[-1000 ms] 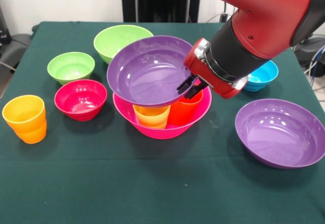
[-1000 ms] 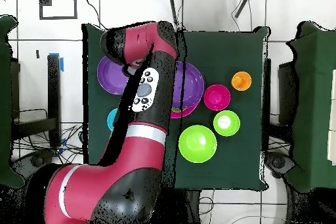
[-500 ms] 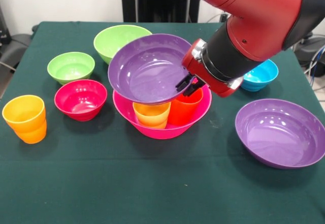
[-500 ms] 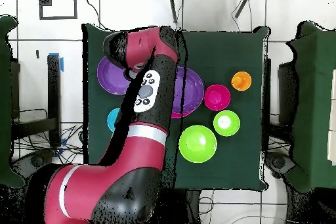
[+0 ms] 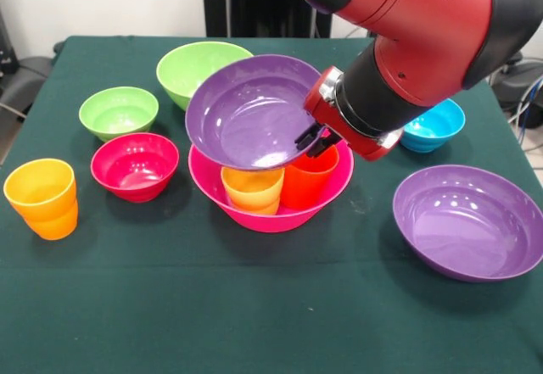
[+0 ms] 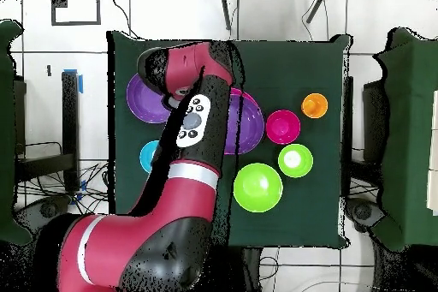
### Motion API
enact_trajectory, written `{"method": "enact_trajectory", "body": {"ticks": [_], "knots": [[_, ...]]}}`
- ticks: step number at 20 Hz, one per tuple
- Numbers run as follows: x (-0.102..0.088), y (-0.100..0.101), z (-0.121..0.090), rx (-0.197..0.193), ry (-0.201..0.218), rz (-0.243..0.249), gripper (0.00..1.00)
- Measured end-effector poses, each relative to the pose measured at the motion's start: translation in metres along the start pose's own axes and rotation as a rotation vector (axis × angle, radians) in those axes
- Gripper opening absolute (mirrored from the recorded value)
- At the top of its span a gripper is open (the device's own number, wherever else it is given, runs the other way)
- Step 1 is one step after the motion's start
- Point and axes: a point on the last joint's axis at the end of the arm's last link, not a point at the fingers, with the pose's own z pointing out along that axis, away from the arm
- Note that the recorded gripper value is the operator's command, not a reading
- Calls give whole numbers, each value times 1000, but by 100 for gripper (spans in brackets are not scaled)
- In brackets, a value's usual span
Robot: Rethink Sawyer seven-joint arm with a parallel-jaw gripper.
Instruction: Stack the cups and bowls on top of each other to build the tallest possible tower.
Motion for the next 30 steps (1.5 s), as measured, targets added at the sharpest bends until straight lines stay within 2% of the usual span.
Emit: {"method": "enact_trajectory", "body": {"ticks": [4, 11, 23, 24, 30], "knots": [[3, 0, 2, -6, 3, -2, 0], [1, -1, -4, -32, -23, 1, 0], [2, 1, -3, -42, -45, -1, 0], [2, 1, -4, -43, -46, -1, 100], [2, 0, -8, -45, -49, 0, 100]]}}
